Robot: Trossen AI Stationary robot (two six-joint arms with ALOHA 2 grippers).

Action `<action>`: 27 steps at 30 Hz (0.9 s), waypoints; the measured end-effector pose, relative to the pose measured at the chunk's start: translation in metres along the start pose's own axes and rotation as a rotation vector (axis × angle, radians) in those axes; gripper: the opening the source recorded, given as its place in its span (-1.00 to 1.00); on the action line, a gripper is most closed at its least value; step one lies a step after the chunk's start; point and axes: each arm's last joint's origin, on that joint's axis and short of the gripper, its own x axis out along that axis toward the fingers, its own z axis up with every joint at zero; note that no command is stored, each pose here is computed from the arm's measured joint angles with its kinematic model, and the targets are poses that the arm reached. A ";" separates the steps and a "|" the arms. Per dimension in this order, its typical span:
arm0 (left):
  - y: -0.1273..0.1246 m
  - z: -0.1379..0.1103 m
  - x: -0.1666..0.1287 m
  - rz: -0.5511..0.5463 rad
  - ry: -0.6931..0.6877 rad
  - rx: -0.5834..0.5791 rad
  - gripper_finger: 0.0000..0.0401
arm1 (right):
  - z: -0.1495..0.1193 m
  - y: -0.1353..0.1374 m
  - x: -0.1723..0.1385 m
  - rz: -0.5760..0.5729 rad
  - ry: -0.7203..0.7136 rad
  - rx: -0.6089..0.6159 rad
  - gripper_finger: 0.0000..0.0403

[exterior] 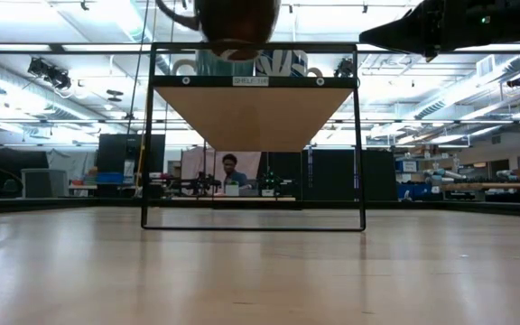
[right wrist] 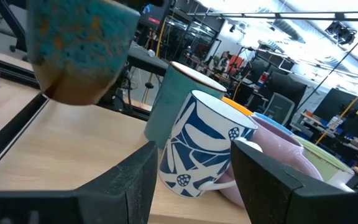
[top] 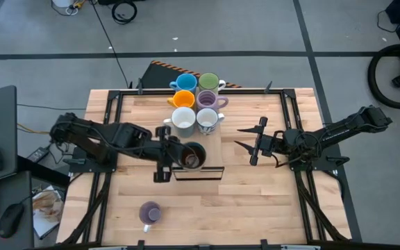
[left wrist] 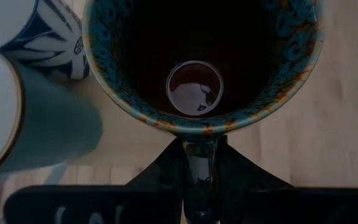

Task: Place coffee mugs
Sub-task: Put the dark blue mug on the shelf

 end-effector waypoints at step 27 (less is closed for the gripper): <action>0.043 -0.044 0.025 -0.095 -0.024 -0.041 -0.69 | 0.001 0.000 0.000 0.013 -0.013 0.003 0.03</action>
